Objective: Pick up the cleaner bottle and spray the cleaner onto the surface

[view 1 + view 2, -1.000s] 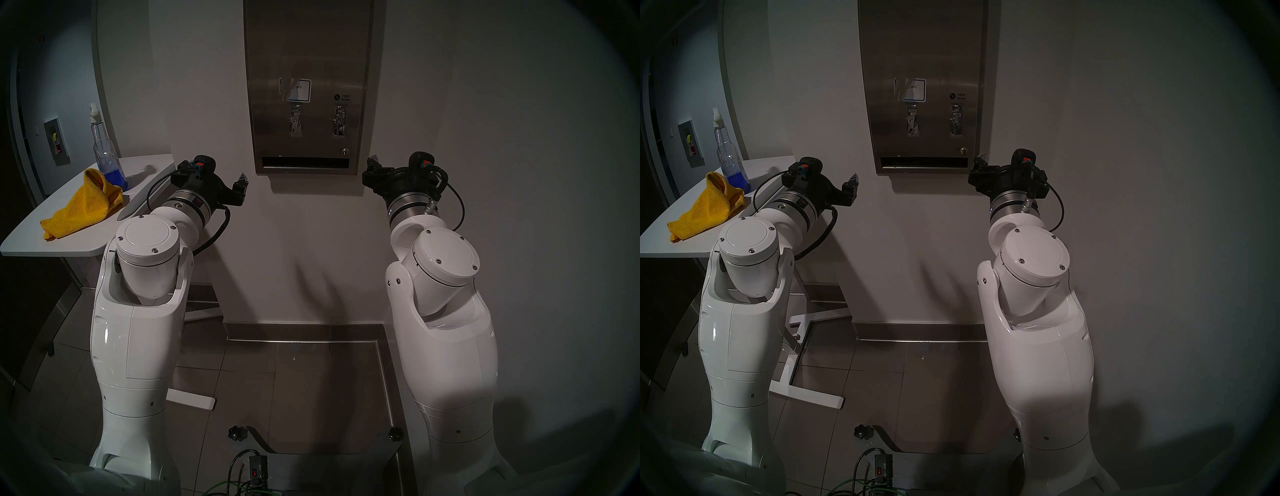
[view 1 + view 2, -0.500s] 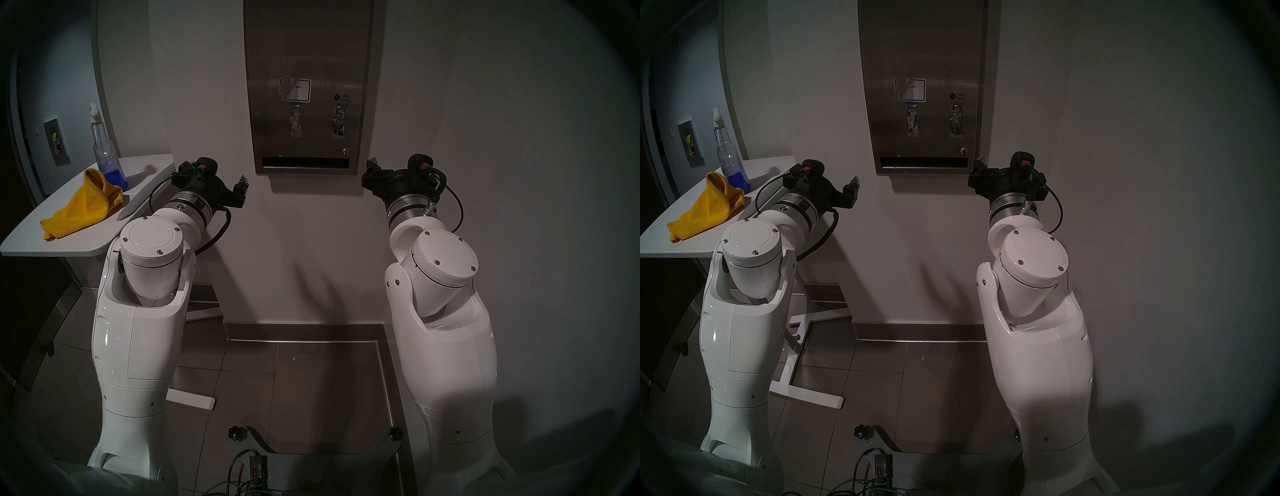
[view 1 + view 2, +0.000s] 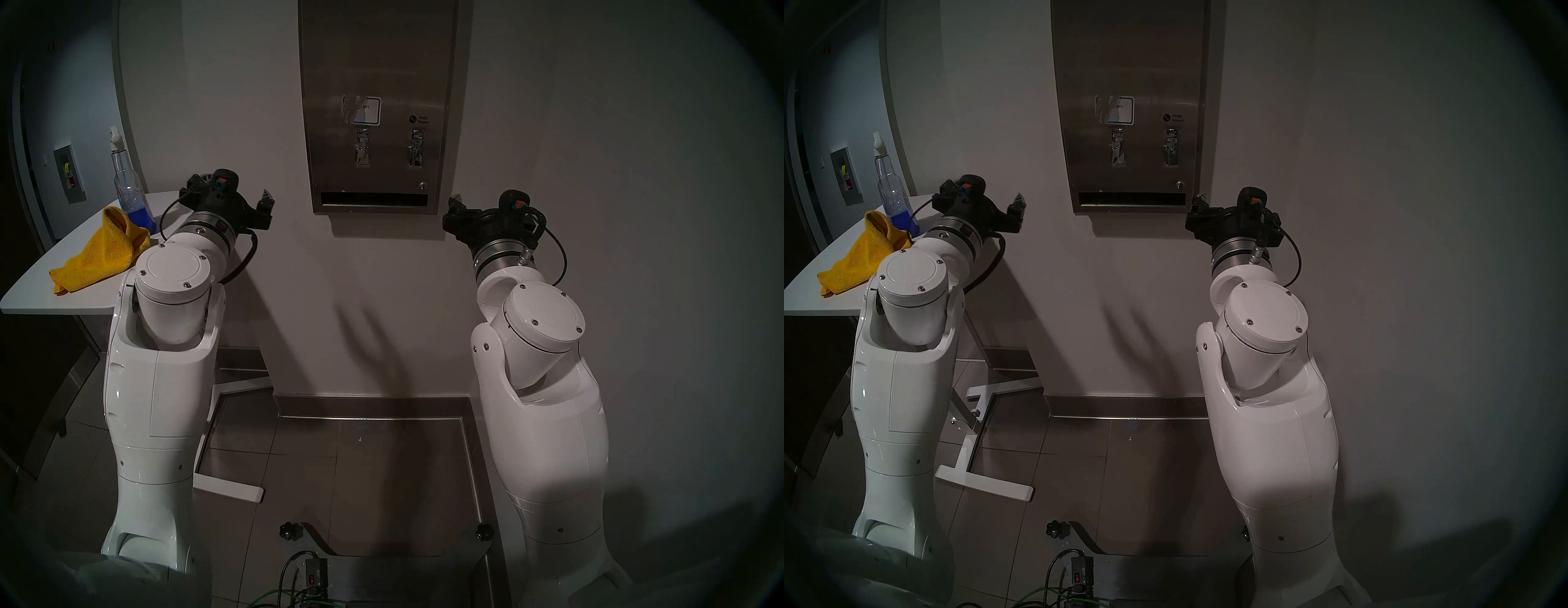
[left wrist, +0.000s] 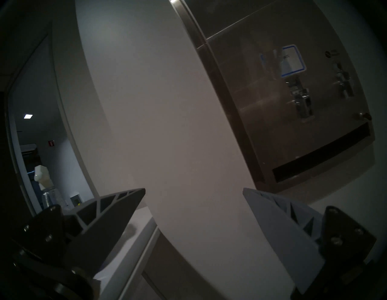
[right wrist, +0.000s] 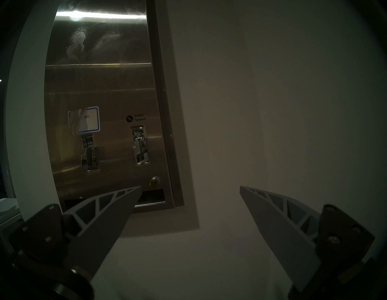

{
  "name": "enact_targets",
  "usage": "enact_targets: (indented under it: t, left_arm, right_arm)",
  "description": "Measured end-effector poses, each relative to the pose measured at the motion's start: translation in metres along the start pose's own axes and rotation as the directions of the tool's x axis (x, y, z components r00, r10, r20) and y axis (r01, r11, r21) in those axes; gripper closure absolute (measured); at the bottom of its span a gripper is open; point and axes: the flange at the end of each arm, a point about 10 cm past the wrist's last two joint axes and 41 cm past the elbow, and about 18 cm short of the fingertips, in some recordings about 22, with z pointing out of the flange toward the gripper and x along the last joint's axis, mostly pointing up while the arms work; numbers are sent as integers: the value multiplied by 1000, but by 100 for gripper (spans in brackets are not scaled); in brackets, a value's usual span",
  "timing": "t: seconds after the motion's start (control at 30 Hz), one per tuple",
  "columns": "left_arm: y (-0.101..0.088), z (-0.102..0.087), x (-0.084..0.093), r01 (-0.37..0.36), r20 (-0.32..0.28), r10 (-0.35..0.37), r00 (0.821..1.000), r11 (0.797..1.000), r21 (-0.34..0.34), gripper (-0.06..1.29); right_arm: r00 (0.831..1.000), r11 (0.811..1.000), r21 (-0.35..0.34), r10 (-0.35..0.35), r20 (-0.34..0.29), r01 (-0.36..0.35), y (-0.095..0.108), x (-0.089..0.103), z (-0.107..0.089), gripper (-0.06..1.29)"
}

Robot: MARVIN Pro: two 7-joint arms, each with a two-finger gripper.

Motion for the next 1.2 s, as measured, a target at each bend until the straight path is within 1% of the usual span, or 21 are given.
enact_targets:
  t: [0.07, 0.17, 0.47, 0.7, 1.2]
  left_arm:
    - [-9, 4, 0, 2, -3, -1, 1000, 999, 33, -3]
    - [-17, 10, 0, 6, -6, -6, 1000, 998, 63, -3]
    - [-37, 29, -4, 28, -1, -28, 1000, 991, 132, -3]
    - [-53, 40, -8, 39, 5, -40, 999, 983, 177, -3]
    - [-94, 66, -22, 54, 36, -66, 997, 961, 271, -3]
  right_arm:
    - [1000, 1000, 0, 0, 1, 0, 0, 0, 0, 1]
    - [1000, 1000, 0, 0, 1, 0, 0, -1, 0, 1]
    - [1000, 1000, 0, -1, 4, 1, 0, -1, 0, 1]
    - [1000, 1000, -1, -1, 6, 1, 0, -2, 0, 1]
    - [1000, 1000, -1, -2, 10, 2, 0, -4, 1, 1]
